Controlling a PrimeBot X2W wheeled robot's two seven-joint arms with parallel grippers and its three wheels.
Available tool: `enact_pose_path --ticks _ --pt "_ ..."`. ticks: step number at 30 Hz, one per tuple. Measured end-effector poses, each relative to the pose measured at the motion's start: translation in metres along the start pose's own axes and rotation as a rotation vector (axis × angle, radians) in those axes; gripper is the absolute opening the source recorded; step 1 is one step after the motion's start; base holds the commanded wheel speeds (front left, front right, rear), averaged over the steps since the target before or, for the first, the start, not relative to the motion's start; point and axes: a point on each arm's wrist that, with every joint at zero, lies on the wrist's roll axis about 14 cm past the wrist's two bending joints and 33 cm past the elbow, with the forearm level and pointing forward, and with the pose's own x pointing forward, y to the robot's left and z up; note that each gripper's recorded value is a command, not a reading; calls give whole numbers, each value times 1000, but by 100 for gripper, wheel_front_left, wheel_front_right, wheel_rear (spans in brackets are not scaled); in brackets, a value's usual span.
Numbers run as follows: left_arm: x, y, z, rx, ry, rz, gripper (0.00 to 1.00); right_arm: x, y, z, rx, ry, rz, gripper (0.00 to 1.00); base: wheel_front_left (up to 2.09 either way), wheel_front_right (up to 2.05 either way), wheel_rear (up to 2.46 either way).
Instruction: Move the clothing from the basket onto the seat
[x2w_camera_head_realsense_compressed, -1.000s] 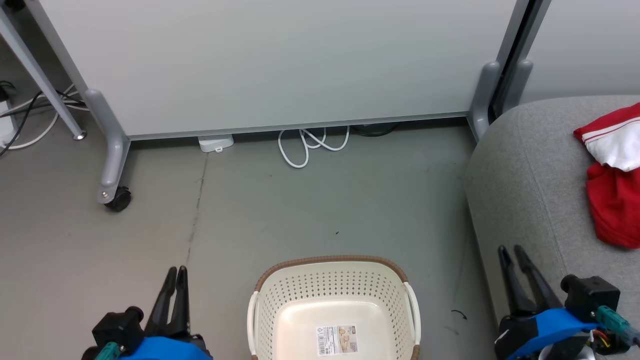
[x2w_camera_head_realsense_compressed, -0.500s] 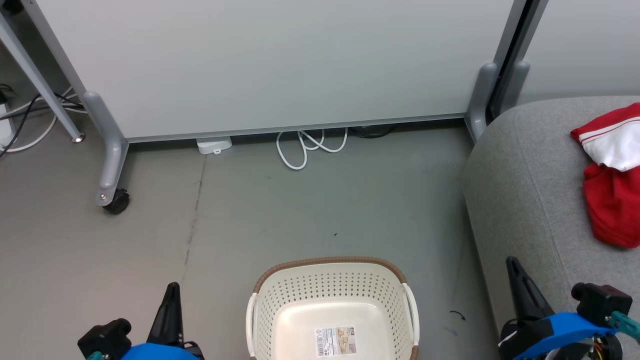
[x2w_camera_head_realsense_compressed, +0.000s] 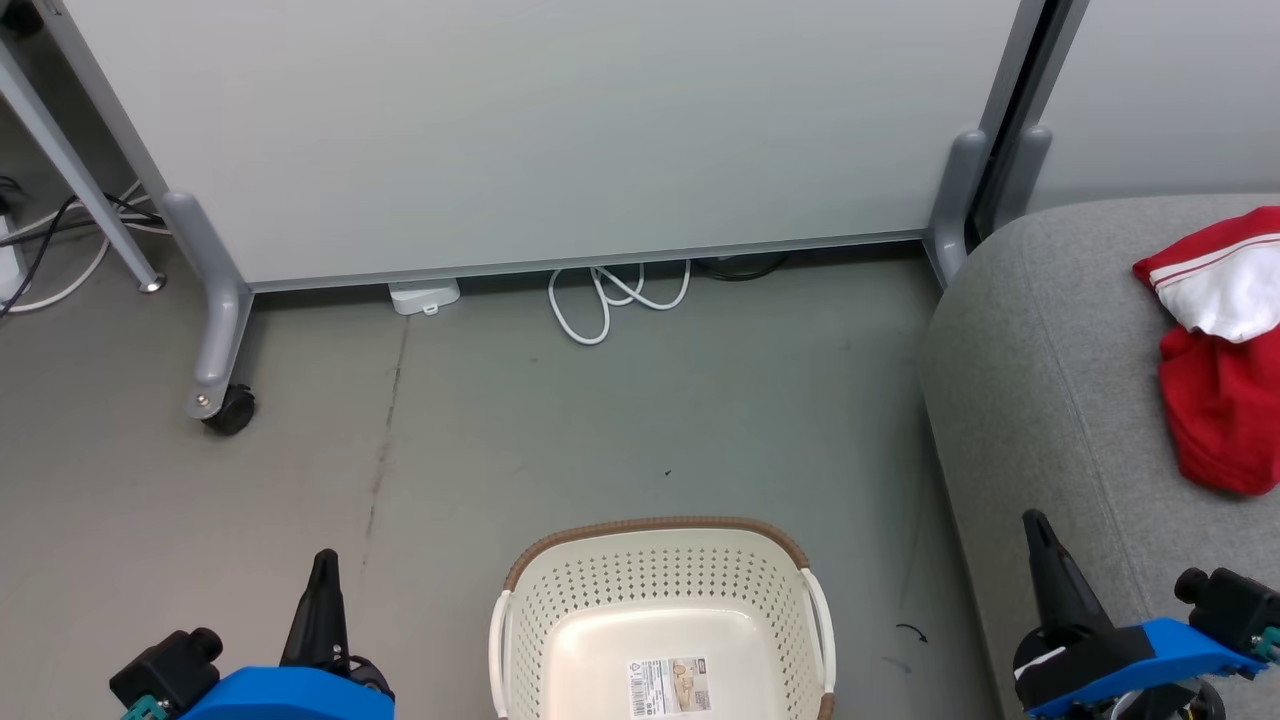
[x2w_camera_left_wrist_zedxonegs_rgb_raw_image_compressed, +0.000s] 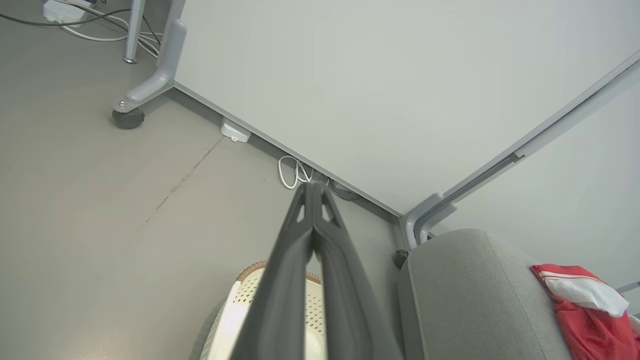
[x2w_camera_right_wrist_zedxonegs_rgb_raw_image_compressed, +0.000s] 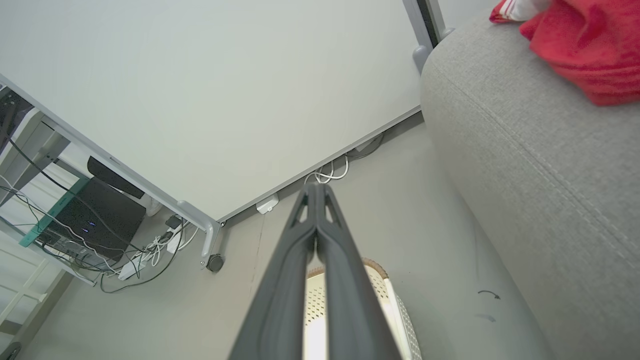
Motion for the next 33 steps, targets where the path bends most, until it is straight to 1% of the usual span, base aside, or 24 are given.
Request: enact_pose_path --ticks 17,33 --pt "7 -6 15 -221 -26 -4 0 1 0 9 238 -25 -1 0 0 0 0" --pt "11 -12 25 -399 -40 -22 0 2 1 18 427 -48 12 0 0 0 0"
